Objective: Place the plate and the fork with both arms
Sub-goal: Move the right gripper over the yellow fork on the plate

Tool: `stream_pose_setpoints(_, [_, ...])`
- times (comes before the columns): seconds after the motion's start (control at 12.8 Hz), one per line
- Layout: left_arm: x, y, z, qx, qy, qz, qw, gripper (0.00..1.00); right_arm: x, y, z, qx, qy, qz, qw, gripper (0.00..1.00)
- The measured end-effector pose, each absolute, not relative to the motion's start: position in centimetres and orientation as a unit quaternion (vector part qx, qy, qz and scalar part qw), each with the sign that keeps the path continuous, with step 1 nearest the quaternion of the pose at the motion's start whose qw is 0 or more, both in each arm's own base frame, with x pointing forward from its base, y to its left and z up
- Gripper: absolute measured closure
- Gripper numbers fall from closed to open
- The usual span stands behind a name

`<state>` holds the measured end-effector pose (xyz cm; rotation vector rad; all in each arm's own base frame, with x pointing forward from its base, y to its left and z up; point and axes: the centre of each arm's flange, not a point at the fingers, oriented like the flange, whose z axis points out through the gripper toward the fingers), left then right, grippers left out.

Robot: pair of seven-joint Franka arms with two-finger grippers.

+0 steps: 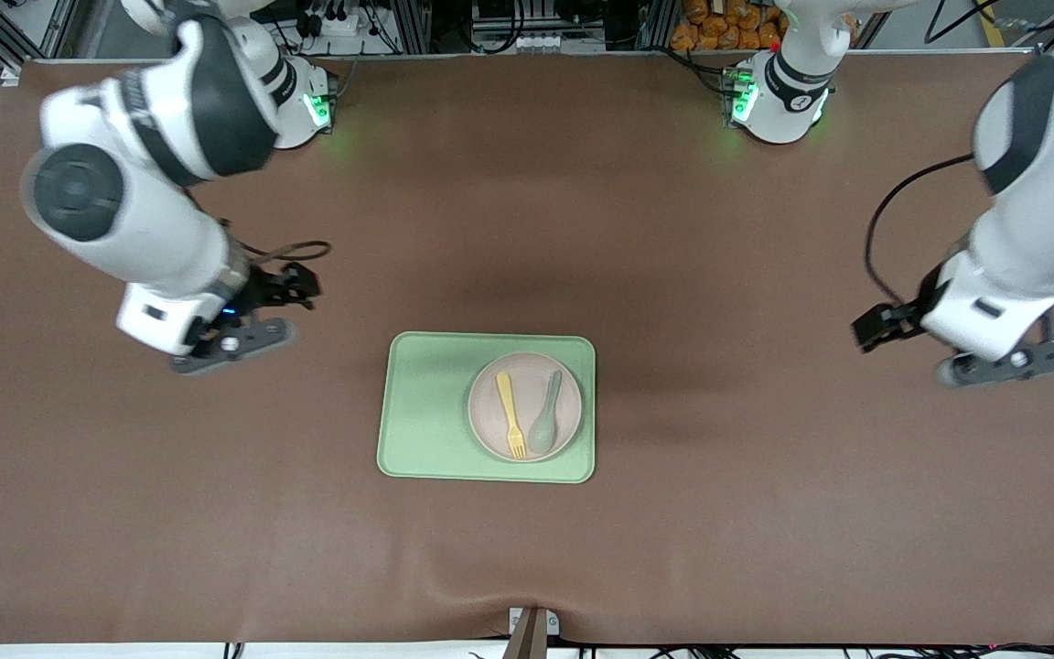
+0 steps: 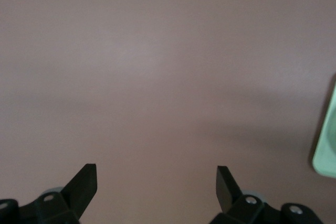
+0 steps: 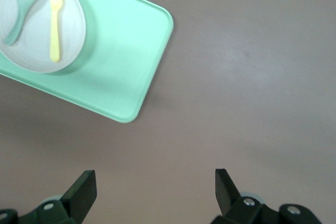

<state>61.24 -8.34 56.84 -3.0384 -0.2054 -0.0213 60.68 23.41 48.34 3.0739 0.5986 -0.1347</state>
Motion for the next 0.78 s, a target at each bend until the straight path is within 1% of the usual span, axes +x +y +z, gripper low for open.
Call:
stream_pose_setpoints(0.16, [58.8,-7.1,59.7,-0.996,-0.076,0.012,0.043,0.0,61.8,26.1,44.5,0.98,0.198,-0.031,-0.018,0.0])
stream_pose_setpoints(0.31, [57.2,-5.7,62.3,-0.997,-0.066,0.005,0.03,0.0,62.7,29.0,40.7,0.978,0.202,-0.014,-0.048,0.0])
stream_pose_setpoints(0.39, [56.7,-4.6,63.2,-0.998,-0.053,0.0,0.024,0.0,62.7,31.0,38.6,0.976,0.211,-0.005,-0.052,0.0])
stream_pose_setpoints(0.55, [55.7,-2.5,63.9,-0.999,-0.047,0.012,0.018,0.0,61.6,35.8,34.5,0.97,0.239,0.009,-0.053,0.0])
stream_pose_setpoints(0.78, [55.2,-1.7,63.4,-0.998,-0.051,0.028,0.014,0.0,60.3,41.4,30.1,0.959,0.27,0.066,-0.059,0.0])
